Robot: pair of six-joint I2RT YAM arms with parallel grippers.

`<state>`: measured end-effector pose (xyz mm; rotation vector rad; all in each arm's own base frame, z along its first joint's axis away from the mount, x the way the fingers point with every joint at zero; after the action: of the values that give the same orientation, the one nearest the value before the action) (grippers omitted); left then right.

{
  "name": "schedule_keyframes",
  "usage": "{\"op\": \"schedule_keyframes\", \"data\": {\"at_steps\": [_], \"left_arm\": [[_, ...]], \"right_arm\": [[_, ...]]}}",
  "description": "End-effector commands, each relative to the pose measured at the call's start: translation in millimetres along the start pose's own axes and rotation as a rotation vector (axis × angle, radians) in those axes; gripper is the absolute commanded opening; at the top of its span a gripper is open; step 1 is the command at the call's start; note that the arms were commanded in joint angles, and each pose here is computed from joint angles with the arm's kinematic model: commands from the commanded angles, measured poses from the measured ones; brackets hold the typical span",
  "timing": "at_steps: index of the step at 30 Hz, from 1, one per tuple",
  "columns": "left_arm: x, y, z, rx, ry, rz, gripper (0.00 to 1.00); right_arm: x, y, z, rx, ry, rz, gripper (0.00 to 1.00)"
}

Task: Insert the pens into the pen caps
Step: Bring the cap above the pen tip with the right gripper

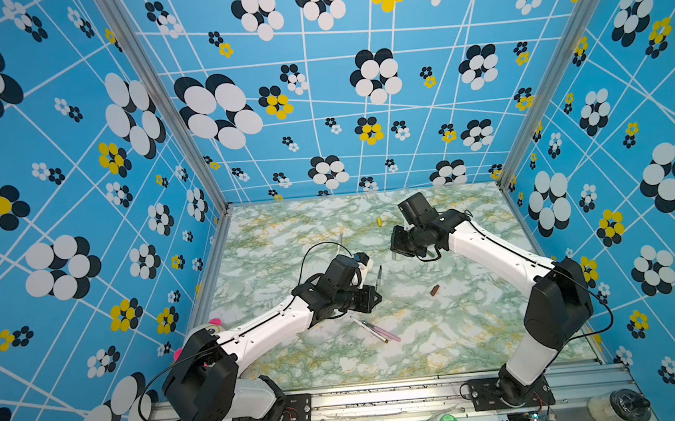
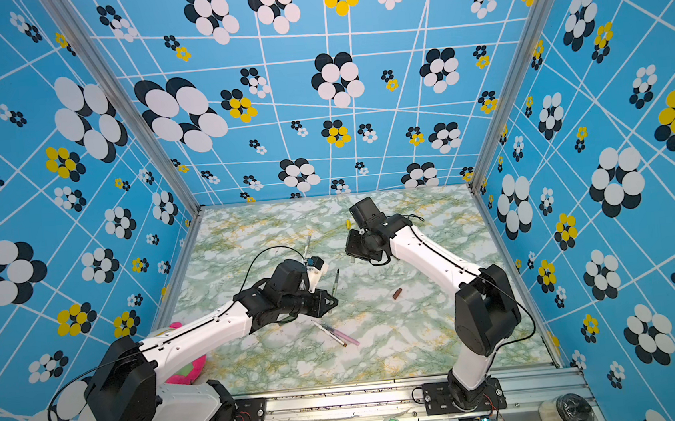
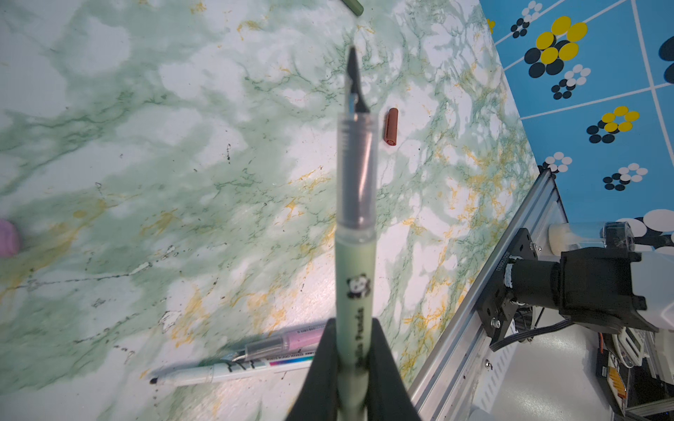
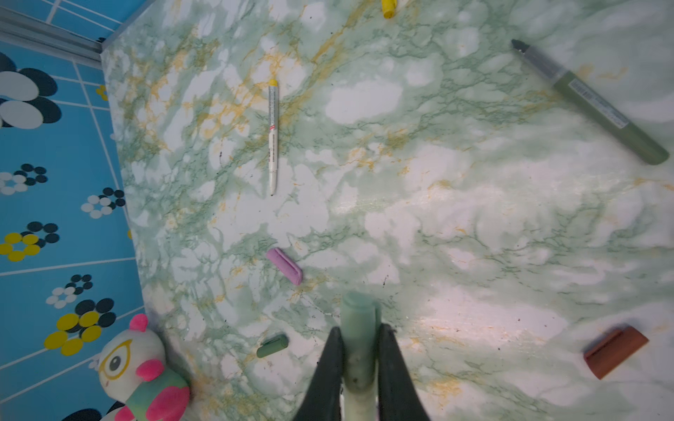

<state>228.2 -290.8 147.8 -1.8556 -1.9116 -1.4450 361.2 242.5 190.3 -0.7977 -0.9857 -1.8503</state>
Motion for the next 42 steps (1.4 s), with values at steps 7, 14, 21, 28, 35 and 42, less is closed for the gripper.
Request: {"op": "schedule_keyframes", "data": {"at_steps": [7, 14, 21, 28, 35, 42], "left_arm": [[-12.5, -1.7, -11.2, -0.005, -0.058, 0.011, 0.0], [-12.4, 4.6, -11.8, 0.004, -0.054, -0.017, 0.0], [-10.1, 10.9, -15.1, 0.003, -0.06, -0.04, 0.0], [-11.1, 12.7, -13.9, 0.007, -0.053, -0.047, 0.0], [-9.2, 16.2, -14.5, 0.007, -0.049, -0.063, 0.0], [-9.8, 16.2, -12.2, 0.012, -0.041, -0.066, 0.0]], "right_arm": [[21.5, 1.2, 28.8, -0.04, 0.165, 0.01, 0.16], [21.6, -5.0, 24.6, -0.043, 0.169, 0.021, 0.16], [16.4, -11.7, 19.9, -0.042, 0.16, 0.036, 0.16], [17.8, -12.3, 22.2, -0.038, 0.173, 0.035, 0.16], [16.5, -15.1, 21.3, -0.035, 0.17, 0.042, 0.16], [14.9, -19.2, 24.1, -0.03, 0.179, 0.051, 0.16]]}}
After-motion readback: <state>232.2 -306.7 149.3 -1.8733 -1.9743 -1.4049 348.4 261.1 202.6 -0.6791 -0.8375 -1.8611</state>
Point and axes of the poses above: each gripper's point midway between its finger pads, its own x axis back along the fingers, its own z axis along the line the jaws close on, y = z × x, the point moved 2 cm from there along x, back along the fingers, and after that the axes turned 3 degrees about -x, right-handed, at the moved point
